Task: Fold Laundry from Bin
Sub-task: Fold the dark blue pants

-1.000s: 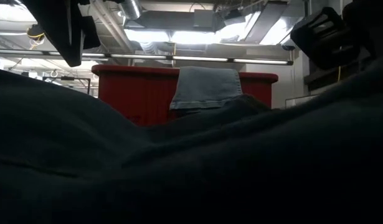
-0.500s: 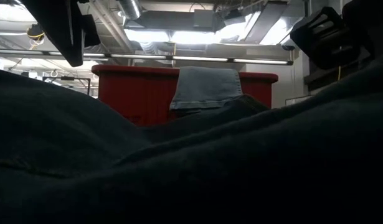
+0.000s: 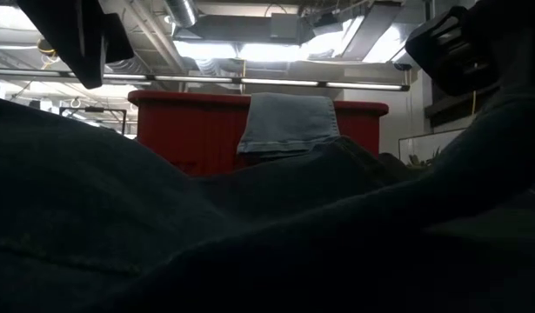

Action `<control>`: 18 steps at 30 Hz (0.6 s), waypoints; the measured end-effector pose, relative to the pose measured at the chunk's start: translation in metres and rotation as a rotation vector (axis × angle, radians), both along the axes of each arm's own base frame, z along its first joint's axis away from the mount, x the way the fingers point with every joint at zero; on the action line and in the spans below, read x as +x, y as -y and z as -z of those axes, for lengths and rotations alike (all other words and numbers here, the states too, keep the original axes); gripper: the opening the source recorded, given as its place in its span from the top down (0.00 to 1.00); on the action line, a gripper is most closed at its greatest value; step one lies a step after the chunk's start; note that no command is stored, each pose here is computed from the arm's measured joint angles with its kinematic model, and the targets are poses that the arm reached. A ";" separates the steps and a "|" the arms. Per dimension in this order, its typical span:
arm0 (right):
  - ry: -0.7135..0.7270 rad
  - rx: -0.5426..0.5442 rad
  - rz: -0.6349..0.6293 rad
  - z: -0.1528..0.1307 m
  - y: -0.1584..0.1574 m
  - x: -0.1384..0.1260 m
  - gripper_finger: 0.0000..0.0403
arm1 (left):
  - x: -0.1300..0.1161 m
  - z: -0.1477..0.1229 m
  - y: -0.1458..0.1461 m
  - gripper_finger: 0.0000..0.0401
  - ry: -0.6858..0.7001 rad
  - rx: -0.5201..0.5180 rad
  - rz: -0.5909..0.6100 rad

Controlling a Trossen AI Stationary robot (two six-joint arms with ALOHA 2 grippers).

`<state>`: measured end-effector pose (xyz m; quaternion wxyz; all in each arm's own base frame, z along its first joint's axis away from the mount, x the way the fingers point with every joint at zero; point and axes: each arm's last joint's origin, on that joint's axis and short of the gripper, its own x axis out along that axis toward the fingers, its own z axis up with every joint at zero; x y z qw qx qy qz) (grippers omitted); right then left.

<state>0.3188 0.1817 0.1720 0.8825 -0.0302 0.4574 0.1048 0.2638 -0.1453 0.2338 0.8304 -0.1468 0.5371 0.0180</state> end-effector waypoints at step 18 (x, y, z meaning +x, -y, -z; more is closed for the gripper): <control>0.019 -0.051 0.006 0.000 0.002 0.000 0.96 | -0.002 0.000 0.003 0.66 0.000 0.000 0.012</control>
